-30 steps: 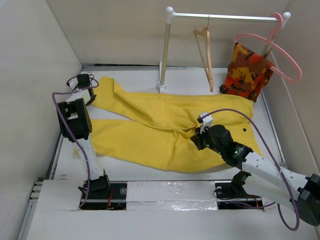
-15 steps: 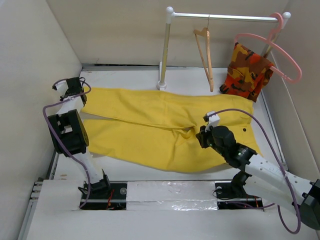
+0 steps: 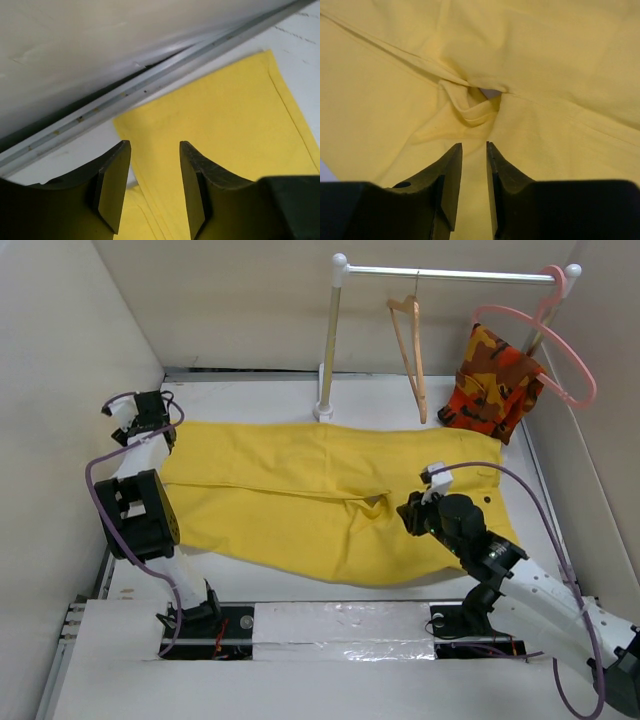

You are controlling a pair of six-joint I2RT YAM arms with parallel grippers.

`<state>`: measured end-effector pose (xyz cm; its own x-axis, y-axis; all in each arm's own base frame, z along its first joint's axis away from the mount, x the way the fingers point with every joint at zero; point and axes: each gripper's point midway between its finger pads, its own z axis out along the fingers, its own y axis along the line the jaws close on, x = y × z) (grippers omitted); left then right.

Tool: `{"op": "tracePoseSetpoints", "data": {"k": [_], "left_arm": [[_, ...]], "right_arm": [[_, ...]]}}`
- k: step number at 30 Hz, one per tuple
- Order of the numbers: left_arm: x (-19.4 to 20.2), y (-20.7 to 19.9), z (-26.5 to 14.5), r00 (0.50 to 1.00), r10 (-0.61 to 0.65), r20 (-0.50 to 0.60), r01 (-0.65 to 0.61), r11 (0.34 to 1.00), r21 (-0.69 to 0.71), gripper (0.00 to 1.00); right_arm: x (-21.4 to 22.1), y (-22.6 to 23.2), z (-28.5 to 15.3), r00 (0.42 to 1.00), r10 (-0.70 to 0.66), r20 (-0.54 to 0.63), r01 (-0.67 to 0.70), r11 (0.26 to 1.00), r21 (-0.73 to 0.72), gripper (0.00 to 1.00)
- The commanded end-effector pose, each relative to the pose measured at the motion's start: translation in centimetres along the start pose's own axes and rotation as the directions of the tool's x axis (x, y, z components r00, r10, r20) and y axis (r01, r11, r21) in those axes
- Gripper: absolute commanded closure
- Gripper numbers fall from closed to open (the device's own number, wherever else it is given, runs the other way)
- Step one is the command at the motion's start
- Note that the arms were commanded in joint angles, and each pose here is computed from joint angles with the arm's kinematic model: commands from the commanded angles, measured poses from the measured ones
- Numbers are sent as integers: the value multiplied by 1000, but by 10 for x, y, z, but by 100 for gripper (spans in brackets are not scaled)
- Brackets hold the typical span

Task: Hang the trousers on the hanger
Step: Flatten out the trousers at the center of the board.

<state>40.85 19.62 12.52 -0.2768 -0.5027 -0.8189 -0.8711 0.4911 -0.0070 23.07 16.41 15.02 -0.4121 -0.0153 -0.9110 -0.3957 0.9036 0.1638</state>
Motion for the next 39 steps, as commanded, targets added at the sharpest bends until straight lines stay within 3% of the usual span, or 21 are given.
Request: {"op": "tracePoseSetpoints", "data": {"k": [1,2,5,8,12,14,16,19,25,26,29,30,39], "left_arm": [[1,-18,-37,1000,-9,5,8,996,86,58],[4,-16,-40,1000,-13,-6,13,995,96,58],[25,-9,-55,998,-14,-68,24,988,150,48],[52,5,-63,988,30,-153,-7,989,148,44],[90,41,-57,962,6,-273,11,998,59,47],[95,58,-53,959,-19,-281,24,1000,14,47],[109,70,-48,942,-19,-336,25,1000,13,36],[138,70,-43,899,34,-437,-18,999,43,35],[171,78,-32,850,89,-519,-96,995,13,38],[172,76,-30,847,90,-523,-92,995,22,40],[175,69,-28,844,84,-529,-73,996,42,81],[171,68,-26,854,69,-516,-62,998,31,100],[81,70,-14,963,-12,-270,-14,996,-94,100]], "right_arm": [[-10,24,4,999,-30,36,34,990,-137,78],[-9,27,6,999,-34,30,38,988,-150,100],[-4,43,11,998,-55,11,56,977,-208,100],[-4,57,11,998,-57,34,64,962,-264,100],[-7,66,5,997,-56,57,71,945,-318,100],[-8,69,1,996,-64,69,83,938,-335,98],[-7,71,-1,995,-73,62,90,931,-353,96],[-5,73,-6,995,-77,59,94,924,-371,94],[-6,76,-13,995,-68,75,92,913,-398,90],[-6,76,-13,995,-68,76,93,912,-399,90],[-5,79,-14,995,-70,76,95,908,-407,90],[-5,78,-14,995,-70,77,95,910,-403,90],[8,51,-6,998,-53,40,62,962,-265,89]]}}
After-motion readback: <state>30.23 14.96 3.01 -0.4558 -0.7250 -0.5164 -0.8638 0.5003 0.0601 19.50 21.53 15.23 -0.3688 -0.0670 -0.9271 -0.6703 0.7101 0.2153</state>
